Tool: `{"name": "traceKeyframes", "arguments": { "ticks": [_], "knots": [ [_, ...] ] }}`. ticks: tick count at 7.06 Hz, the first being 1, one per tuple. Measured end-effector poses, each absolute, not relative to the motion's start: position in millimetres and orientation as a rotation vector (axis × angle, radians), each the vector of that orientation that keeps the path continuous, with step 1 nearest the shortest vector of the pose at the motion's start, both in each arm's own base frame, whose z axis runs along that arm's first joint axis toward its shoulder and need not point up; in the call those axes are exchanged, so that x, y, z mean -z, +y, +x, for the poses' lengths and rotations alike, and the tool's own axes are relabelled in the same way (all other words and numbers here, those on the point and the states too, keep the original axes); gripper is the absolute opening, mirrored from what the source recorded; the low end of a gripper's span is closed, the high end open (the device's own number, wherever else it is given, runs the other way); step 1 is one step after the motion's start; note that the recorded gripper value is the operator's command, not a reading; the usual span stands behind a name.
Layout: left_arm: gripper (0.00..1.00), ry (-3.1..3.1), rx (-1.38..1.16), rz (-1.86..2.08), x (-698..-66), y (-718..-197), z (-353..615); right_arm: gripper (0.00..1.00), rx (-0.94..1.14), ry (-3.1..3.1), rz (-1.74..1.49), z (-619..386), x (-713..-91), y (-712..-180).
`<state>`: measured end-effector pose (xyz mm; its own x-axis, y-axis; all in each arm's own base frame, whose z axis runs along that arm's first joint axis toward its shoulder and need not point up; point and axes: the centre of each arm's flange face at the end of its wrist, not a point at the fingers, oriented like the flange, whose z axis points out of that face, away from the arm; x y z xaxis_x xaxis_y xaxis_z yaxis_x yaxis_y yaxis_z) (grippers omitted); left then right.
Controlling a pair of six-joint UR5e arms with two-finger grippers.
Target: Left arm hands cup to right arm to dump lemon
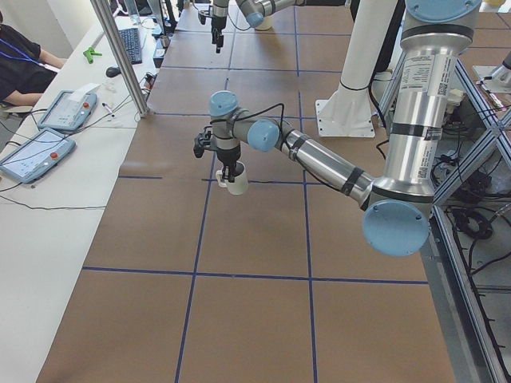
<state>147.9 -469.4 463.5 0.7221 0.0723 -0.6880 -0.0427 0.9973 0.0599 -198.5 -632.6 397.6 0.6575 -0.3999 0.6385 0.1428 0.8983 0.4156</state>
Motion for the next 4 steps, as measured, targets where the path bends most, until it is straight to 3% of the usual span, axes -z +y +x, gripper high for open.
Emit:
{"name": "traceKeyframes", "arguments": {
  "ticks": [2, 4],
  "knots": [
    [0.00, 0.765, -0.014, 0.038, -485, -459, 143, 1.00, 0.358, -0.827, 0.333, -85, -446, -629],
    [0.00, 0.779, 0.025, 0.074, -522, -456, 141, 1.00, 0.335, -0.850, 0.314, -9, -493, -584]
  ]
}}
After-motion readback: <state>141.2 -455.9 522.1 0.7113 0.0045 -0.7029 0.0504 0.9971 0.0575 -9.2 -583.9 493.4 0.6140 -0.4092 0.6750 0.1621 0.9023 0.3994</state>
